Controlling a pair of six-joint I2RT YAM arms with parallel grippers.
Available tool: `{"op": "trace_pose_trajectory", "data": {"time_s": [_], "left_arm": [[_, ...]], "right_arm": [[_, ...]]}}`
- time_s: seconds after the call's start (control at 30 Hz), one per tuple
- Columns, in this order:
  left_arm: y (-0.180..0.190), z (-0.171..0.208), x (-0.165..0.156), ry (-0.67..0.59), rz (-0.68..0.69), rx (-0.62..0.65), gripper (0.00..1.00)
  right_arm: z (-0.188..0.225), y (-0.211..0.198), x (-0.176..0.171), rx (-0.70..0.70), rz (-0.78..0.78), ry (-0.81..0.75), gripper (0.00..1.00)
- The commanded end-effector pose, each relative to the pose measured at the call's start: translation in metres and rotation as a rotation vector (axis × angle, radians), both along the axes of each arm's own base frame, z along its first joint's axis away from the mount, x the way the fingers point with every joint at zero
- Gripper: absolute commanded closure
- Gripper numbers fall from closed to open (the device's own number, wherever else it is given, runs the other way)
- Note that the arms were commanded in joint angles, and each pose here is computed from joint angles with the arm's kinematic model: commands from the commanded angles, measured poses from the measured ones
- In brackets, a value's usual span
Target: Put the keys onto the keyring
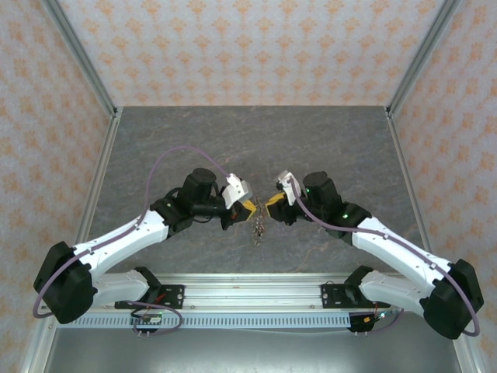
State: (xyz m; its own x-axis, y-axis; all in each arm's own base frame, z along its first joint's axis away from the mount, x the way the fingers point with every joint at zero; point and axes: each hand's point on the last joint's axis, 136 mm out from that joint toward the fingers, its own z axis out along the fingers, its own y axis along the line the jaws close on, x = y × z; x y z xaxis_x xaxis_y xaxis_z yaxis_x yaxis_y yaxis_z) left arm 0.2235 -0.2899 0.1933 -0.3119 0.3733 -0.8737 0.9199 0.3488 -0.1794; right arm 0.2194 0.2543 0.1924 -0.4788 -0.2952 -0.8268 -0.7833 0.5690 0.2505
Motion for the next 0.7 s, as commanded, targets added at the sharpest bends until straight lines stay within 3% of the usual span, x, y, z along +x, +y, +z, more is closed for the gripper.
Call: {"op": "trace_pose_trajectory", "data": {"time_s": [0.0, 0.23, 0.43, 0.67], "left_arm": [[-0.010, 0.020, 0.002, -0.058, -0.035, -0.053, 1.00], [-0.012, 0.017, 0.002, -0.030, -0.050, -0.036, 1.00], [-0.013, 0.008, 0.001, -0.002, -0.057, -0.019, 1.00], [-0.012, 0.007, 0.001, -0.007, -0.055, -0.012, 1.00]], "right_arm": [[0.015, -0.008, 0.001, 0.015, -0.023, -0.080, 0.75], [0.028, -0.004, -0.005, 0.065, 0.018, -0.138, 0.77], [0.027, 0.003, -0.007, 0.085, 0.069, -0.150, 0.85], [0.017, -0.006, -0.003, 0.111, -0.029, -0.112, 0.85]]}}
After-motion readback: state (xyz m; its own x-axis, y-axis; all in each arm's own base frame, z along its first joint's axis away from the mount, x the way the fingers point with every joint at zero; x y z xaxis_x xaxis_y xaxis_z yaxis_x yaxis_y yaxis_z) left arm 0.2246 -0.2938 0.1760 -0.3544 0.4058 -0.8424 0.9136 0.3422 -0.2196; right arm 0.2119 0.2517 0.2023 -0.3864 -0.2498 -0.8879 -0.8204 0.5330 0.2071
